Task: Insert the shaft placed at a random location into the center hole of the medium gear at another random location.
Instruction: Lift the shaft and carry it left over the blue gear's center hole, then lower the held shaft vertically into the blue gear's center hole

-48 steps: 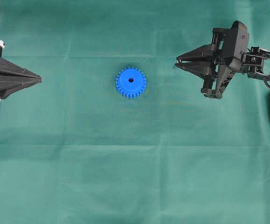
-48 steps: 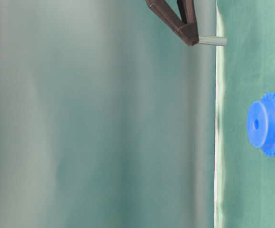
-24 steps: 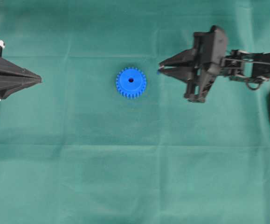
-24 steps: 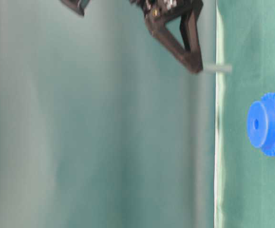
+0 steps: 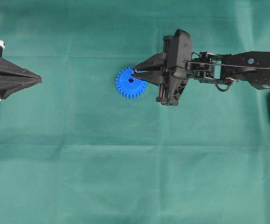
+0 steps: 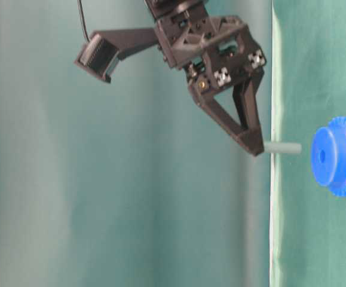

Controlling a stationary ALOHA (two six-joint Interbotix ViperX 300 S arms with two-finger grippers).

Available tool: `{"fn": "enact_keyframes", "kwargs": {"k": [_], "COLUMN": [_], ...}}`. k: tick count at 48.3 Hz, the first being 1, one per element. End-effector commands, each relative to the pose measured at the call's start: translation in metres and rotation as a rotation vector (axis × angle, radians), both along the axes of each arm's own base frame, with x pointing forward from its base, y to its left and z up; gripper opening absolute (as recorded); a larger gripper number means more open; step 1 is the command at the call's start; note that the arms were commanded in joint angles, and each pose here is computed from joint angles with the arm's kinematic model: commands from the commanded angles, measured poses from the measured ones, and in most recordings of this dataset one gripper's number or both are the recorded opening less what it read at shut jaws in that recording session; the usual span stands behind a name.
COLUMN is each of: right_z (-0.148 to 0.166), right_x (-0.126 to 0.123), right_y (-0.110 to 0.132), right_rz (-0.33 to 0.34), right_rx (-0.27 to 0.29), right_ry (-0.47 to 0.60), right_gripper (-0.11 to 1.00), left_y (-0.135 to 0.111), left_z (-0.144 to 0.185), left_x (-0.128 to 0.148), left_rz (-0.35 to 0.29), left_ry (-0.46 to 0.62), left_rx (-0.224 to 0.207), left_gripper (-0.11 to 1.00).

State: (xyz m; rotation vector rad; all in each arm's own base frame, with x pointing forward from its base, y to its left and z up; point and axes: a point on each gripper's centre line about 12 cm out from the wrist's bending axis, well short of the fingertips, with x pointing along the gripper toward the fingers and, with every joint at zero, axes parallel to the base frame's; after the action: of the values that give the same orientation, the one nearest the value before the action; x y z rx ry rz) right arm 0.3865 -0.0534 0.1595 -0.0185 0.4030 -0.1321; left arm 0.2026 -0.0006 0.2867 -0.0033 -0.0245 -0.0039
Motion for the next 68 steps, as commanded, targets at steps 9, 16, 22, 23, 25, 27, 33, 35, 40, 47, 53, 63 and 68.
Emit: {"fn": "enact_keyframes", "kwargs": {"k": [9, 16, 22, 23, 25, 27, 33, 35, 40, 47, 53, 63, 68], "right_z": [0.012, 0.012, 0.009, 0.008, 0.006, 0.004, -0.003, -0.005, -0.010, -0.012, -0.012, -0.017, -0.020], "right_x": [0.011, 0.011, 0.011, 0.011, 0.011, 0.011, 0.013, 0.013, 0.013, 0.014, 0.014, 0.015, 0.015], "right_y": [-0.001, -0.001, -0.001, -0.001, -0.001, -0.001, -0.001, -0.001, -0.001, -0.001, -0.001, -0.001, -0.002], "right_rz": [0.001, -0.002, -0.005, -0.005, -0.005, -0.005, -0.004, -0.005, -0.005, -0.004, -0.005, -0.007, -0.008], "right_rx": [-0.005, -0.002, 0.001, 0.002, 0.002, 0.003, 0.003, 0.005, 0.007, 0.006, 0.007, 0.011, 0.013], "right_ry": [-0.040, -0.040, -0.033, -0.030, -0.025, -0.019, -0.007, -0.002, 0.010, 0.015, 0.015, 0.025, 0.034], "right_gripper": [0.14, 0.14, 0.14, 0.14, 0.14, 0.14, 0.14, 0.14, 0.14, 0.14, 0.14, 0.14, 0.14], "left_y": [0.000, 0.000, 0.000, 0.000, 0.000, 0.000, 0.000, 0.000, 0.000, 0.000, 0.000, 0.000, 0.000], "left_z": [0.007, 0.007, 0.007, 0.007, 0.007, 0.007, 0.007, 0.007, 0.007, 0.007, 0.006, 0.007, 0.007], "left_x": [0.003, 0.003, 0.003, 0.003, 0.003, 0.003, 0.003, 0.003, 0.003, 0.003, 0.003, 0.003, 0.003], "left_rz": [0.001, 0.001, 0.001, 0.001, 0.001, -0.001, -0.001, 0.001, 0.001, 0.001, -0.001, 0.001, 0.001], "left_ry": [-0.006, -0.005, -0.005, -0.005, -0.005, -0.005, -0.005, -0.005, -0.005, -0.005, -0.003, -0.005, -0.005], "left_rx": [0.003, 0.003, 0.003, 0.003, 0.003, 0.003, 0.003, 0.003, 0.000, 0.001, 0.001, 0.003, 0.003], "left_gripper": [0.00, 0.00, 0.00, 0.00, 0.00, 0.00, 0.00, 0.00, 0.00, 0.00, 0.00, 0.00, 0.00]}}
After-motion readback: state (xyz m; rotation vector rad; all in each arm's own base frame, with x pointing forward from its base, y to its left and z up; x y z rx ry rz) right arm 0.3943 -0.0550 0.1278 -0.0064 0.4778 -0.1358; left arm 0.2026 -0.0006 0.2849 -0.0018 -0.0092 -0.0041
